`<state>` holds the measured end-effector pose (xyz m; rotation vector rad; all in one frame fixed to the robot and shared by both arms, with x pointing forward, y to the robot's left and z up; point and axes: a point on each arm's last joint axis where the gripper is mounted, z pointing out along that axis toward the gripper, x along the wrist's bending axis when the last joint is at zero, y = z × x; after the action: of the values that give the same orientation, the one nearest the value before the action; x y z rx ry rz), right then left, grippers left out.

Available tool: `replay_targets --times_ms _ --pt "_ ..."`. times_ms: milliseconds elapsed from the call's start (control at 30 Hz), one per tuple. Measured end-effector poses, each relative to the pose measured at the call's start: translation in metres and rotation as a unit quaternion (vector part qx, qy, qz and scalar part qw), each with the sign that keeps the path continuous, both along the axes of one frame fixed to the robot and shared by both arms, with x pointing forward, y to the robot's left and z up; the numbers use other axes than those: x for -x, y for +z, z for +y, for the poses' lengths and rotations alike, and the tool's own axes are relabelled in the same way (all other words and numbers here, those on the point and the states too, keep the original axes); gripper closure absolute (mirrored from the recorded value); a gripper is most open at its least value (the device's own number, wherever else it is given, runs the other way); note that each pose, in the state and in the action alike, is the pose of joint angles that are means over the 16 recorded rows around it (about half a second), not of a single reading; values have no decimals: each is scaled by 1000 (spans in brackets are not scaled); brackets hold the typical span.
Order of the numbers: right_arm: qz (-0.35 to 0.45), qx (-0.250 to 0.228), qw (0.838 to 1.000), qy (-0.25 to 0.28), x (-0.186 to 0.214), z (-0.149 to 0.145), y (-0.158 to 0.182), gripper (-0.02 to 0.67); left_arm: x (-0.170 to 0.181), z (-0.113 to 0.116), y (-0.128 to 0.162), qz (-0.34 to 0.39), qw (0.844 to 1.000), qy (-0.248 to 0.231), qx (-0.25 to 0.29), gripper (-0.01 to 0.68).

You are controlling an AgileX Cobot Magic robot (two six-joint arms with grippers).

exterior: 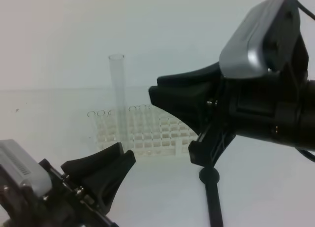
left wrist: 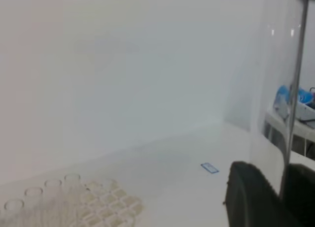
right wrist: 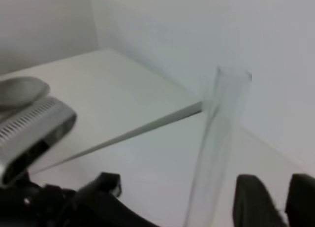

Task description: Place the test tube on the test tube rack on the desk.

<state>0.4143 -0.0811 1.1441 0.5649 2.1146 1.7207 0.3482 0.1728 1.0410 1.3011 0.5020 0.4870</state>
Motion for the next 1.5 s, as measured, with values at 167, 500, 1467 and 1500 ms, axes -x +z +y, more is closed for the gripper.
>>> replay_targets --times_ms 167,500,1467,1500 --pt "10 -32 999 6 -1 5 9 387 -4 -5 -5 -11 1000 -4 9 673" --pt "9 -50 998 29 -11 22 11 263 -10 -15 -15 -33 998 -20 46 673" --pt "3 -46 997 58 -28 48 8 461 -11 -14 -19 -55 995 -13 79 673" --pt "2 -46 997 58 -28 48 8 473 -12 -14 -19 -56 995 -12 79 672"
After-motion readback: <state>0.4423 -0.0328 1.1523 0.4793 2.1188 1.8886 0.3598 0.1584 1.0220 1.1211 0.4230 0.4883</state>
